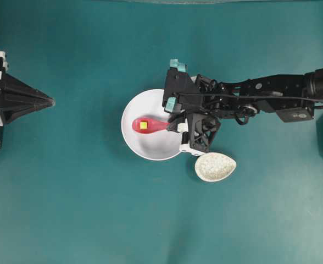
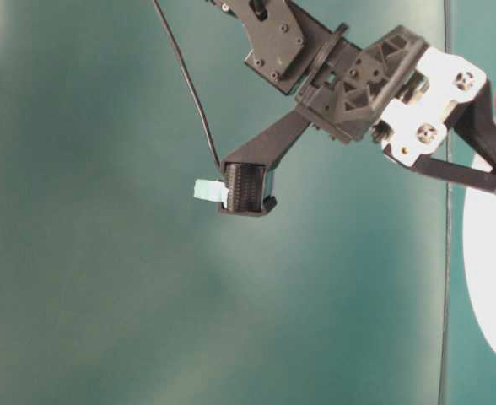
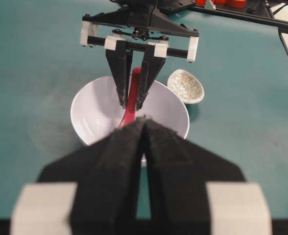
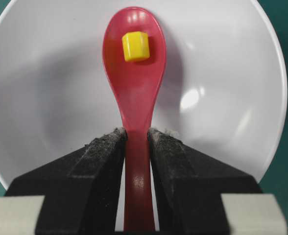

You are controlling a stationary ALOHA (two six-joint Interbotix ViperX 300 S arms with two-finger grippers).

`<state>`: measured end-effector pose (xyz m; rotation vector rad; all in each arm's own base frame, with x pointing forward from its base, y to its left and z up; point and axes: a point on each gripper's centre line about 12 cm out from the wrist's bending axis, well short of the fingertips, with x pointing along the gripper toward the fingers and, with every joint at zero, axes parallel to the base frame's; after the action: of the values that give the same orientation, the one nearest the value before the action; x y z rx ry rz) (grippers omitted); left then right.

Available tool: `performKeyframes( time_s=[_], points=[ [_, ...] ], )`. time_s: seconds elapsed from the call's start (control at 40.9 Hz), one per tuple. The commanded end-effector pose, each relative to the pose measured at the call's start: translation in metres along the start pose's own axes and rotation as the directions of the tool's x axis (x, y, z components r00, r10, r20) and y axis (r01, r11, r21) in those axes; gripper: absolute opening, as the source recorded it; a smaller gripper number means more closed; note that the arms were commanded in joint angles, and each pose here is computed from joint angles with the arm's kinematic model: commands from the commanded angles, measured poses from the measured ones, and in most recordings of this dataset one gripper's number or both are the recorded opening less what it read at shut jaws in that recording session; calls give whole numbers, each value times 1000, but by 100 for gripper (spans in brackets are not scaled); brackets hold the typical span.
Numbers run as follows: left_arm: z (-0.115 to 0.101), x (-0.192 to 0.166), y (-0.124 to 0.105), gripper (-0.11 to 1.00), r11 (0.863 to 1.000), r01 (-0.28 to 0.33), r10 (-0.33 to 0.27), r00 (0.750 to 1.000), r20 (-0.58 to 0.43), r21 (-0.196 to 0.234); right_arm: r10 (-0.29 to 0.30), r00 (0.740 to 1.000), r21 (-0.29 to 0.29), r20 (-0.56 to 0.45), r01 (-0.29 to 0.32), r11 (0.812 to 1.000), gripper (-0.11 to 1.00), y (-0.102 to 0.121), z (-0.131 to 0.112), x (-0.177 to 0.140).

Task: Scoop the yellow hexagonal prism block from the bowl with a spoon using the right arm.
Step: 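Push the spoon under the yellow block along the bowl bottom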

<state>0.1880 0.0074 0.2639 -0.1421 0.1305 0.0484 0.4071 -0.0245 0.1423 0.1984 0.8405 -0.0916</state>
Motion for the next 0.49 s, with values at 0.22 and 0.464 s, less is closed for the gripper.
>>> performKeyframes(
  time_s=[0.22,0.464],
  points=[
    [6,1,0,-1,1000,-1,1,1000,17,1,8,999,3,42,-8,1000,25,3,14,-7],
    [6,1,0,-1,1000,-1,1,1000,17,0,14,996,-2,84,-14,1000,25,5,24,-22]
  ],
)
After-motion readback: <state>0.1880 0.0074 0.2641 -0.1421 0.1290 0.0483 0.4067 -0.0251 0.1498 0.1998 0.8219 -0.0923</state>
